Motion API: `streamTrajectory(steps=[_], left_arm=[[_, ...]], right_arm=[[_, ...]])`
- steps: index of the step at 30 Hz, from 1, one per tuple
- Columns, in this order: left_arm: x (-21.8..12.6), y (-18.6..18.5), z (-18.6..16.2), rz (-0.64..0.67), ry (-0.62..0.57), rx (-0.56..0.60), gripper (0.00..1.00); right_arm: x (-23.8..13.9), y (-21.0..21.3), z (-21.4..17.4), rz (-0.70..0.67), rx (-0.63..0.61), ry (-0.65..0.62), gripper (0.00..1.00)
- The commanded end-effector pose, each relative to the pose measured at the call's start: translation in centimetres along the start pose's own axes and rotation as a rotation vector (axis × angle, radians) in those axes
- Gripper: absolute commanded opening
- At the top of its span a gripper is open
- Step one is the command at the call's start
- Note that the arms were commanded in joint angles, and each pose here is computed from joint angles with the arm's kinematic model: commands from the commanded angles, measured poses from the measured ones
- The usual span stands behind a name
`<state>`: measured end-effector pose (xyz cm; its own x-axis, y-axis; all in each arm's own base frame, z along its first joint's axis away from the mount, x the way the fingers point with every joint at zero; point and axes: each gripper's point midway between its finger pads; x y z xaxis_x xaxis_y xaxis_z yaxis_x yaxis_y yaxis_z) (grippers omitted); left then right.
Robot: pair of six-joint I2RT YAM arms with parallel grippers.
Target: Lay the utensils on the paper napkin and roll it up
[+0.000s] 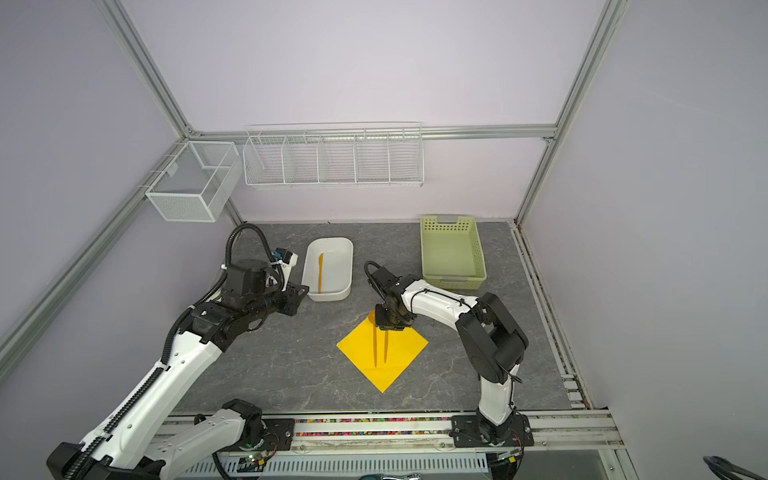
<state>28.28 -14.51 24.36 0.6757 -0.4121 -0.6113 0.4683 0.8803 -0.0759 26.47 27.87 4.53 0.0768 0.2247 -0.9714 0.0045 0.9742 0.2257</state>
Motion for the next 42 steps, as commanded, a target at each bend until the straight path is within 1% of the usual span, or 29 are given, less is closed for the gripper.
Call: streamTrajectory(steps=[1,10,14,30,42], left_arm=[[-0.3,0.5,0.0,0.024,-0.014,-0.008,0.26],[-0.2,0.6,-0.1,0.029,-0.007,-0.011,0.27],[-0.2,0.6,-0.2,0.03,-0.003,-0.012,0.27],[-0.3,0.5,-0.1,0.009,-0.013,-0.024,0.27],[-0.4,0.7,0.0,0.014,-0.02,-0.029,0.27]], right_arm=[[0.7,0.2,0.2,-0.006,0.035,-0.003,0.26],[2.3,0.1,0.0,-0.015,0.03,0.024,0.25],[2.6,0.0,-0.1,-0.019,0.031,0.031,0.22],[2.5,0.3,-0.3,-0.005,0.022,0.039,0.15],[2.4,0.7,-0.9,0.01,0.013,0.055,0.14]])
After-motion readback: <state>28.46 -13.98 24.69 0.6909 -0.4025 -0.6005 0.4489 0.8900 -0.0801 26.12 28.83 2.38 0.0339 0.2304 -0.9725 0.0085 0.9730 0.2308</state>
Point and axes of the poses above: each gripper's point midway between its finger pads, its own x axis out along the fingers, its own y axis along the line the jaws close on, z = x × y, and after that the axes turned 5 degrees about x, right-handed
